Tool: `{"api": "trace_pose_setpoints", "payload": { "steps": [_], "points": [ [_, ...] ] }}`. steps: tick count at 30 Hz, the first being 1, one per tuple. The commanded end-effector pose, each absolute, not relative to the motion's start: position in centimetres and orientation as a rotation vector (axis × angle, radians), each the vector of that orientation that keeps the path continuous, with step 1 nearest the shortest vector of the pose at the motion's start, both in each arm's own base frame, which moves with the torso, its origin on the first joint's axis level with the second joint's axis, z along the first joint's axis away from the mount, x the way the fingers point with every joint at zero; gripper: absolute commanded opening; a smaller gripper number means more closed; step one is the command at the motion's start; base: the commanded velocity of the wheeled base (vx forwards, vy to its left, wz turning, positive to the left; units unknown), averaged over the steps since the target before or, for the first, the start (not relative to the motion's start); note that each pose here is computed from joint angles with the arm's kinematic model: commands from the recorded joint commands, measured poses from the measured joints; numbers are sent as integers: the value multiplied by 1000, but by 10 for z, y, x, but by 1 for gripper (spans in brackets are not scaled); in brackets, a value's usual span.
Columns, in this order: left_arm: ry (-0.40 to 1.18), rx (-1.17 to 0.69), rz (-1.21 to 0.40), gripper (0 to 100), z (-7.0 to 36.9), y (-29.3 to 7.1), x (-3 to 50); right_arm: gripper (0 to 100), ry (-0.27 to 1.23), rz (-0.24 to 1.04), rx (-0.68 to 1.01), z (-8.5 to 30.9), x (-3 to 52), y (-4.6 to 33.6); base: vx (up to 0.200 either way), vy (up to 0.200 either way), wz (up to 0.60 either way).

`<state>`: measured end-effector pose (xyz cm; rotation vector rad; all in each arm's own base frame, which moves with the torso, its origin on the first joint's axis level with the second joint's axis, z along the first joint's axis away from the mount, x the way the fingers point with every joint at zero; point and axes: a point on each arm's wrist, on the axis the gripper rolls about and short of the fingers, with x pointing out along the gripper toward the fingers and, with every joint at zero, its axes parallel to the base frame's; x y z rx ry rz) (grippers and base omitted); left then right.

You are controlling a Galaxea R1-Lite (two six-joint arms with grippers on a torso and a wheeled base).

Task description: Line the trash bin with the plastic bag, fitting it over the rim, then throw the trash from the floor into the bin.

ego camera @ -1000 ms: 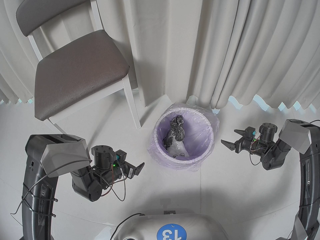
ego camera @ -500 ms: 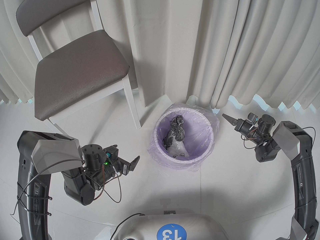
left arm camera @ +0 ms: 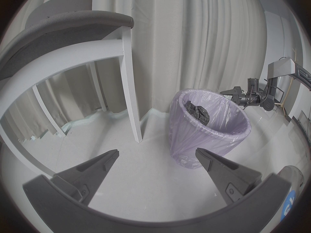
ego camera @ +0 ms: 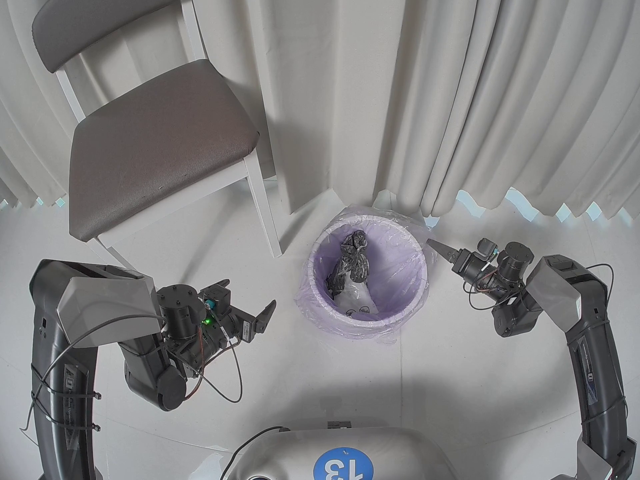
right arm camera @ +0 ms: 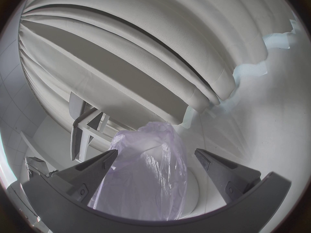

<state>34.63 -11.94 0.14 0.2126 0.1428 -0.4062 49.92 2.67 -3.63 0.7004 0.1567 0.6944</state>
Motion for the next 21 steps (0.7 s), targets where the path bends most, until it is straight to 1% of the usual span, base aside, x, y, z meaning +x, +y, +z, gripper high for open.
{"api": "trace_pose_setpoints", "payload": {
  "steps": [1, 4, 5, 19, 21],
  "points": [
    [134, 210, -405, 100, 3, -119, 345, 100, 158, 710, 700, -39, 495, 34, 0, 0, 0],
    [128, 210, -405, 100, 4, -120, 345, 100, 155, 711, 699, -40, 495, 34, 0, 0, 0],
    [126, 210, -406, 100, 5, -121, 345, 0, 156, 712, 699, -40, 495, 34, 0, 0, 0],
    [124, 211, -394, 100, 5, -122, 346, 0, 158, 713, 698, -47, 500, 33, 0, 0, 0],
    [127, 214, -387, 100, 4, -122, 345, 0, 183, 694, 692, -52, 506, 32, 0, 0, 0]
  ]
}}
